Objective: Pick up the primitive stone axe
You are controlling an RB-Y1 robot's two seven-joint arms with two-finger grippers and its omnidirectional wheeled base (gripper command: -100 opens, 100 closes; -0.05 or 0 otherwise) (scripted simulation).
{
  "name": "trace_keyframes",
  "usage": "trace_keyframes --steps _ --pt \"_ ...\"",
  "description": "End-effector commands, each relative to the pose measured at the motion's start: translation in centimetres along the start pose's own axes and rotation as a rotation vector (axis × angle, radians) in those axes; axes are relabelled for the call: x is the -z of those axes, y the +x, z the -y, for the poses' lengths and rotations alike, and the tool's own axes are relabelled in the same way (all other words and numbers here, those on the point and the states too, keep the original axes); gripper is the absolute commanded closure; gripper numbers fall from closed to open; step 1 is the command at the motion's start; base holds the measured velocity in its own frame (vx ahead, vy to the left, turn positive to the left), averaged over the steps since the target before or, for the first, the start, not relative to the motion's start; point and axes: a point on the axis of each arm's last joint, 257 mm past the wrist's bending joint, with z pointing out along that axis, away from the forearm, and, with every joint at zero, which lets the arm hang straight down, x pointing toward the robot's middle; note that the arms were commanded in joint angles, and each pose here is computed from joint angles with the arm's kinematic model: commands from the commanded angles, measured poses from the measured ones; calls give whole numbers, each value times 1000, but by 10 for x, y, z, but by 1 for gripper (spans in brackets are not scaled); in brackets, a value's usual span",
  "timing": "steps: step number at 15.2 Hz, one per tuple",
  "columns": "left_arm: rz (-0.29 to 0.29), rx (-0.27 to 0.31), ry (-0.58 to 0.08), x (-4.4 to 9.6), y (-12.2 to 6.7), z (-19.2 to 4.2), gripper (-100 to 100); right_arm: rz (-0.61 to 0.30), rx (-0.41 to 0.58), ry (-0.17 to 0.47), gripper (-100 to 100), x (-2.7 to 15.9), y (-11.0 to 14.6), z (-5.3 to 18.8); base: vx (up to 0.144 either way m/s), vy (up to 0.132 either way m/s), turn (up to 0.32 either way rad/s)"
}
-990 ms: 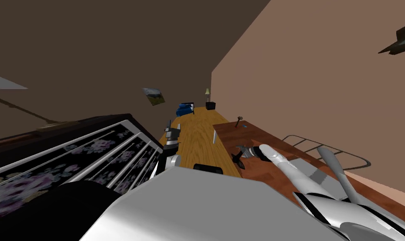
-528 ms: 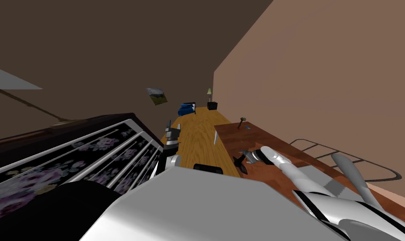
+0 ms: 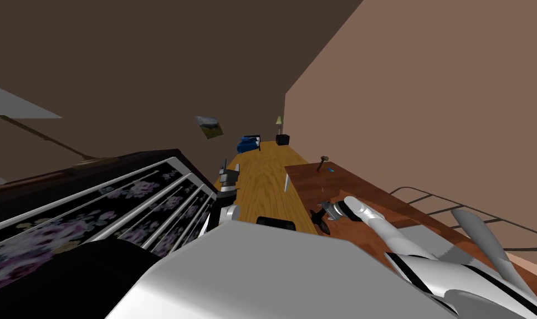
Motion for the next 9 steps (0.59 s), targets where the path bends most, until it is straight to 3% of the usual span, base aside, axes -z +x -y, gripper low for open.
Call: trace_keyframes --steps 1,5,8,9 --pt "0 0 0 0 0 0 0 0 0 0 100 0 0 0 0 0 0" --pt "0 0 0 0 0 0 0 0 -2 -2 100 0 0 -1 0 -1 -3" --pt "0 0 0 0 0 0 0 9 3 -8 100 15 7 4 -10 8 -38" --pt "0 0 0 0 0 0 0 4 3 -4 100 11 6 3 -7 4 -17"
